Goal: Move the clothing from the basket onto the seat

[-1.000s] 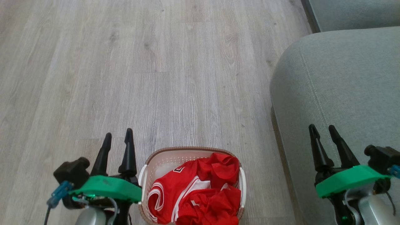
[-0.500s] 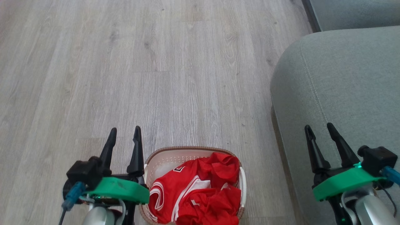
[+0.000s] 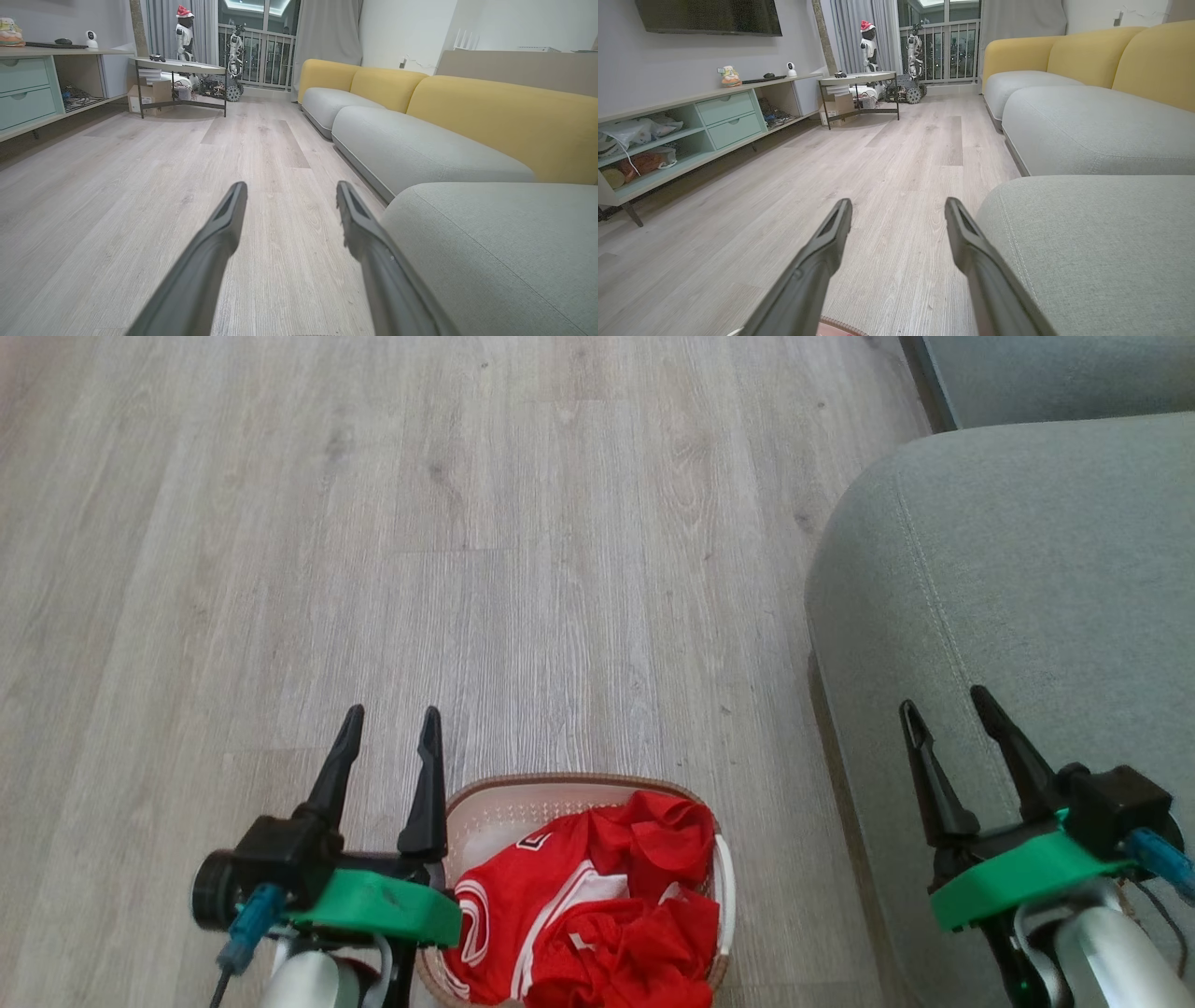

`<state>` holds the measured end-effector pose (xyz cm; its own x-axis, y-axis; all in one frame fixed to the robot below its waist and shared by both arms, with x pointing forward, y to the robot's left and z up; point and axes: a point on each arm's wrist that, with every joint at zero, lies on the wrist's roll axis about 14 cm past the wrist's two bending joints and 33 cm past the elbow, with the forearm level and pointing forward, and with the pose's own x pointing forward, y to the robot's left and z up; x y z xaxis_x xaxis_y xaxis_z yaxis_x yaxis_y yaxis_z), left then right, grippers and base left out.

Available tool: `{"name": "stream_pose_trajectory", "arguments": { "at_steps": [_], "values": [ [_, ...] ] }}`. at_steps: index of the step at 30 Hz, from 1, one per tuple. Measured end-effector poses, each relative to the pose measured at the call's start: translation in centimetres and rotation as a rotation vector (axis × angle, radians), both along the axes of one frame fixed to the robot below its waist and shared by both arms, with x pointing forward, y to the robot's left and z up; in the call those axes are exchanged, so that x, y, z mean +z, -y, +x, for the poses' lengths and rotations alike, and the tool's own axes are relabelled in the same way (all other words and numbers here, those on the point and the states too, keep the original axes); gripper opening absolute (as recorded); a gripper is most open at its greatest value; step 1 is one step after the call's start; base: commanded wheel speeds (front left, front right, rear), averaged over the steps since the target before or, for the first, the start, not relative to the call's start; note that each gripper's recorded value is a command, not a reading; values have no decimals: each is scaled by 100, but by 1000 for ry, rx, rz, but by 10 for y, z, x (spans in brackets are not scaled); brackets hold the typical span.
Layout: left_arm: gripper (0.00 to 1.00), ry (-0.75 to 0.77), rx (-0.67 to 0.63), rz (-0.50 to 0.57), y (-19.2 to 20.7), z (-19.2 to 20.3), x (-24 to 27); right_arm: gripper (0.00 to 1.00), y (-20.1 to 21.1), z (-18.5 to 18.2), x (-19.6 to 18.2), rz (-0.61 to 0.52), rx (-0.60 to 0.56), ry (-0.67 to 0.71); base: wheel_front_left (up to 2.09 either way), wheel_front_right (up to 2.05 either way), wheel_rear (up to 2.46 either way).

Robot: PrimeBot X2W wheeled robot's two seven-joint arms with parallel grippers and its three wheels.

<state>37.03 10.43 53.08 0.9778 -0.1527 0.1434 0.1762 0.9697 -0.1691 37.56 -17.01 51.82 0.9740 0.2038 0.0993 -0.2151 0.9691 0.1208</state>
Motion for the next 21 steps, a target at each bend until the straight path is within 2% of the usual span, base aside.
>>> {"name": "stream_pose_trajectory", "arguments": {
  "at_steps": [21],
  "values": [
    [100,-9,-5,2,1,1,-3,100,2,0,1,-1,-5,2,0,0,0]
  ]
}}
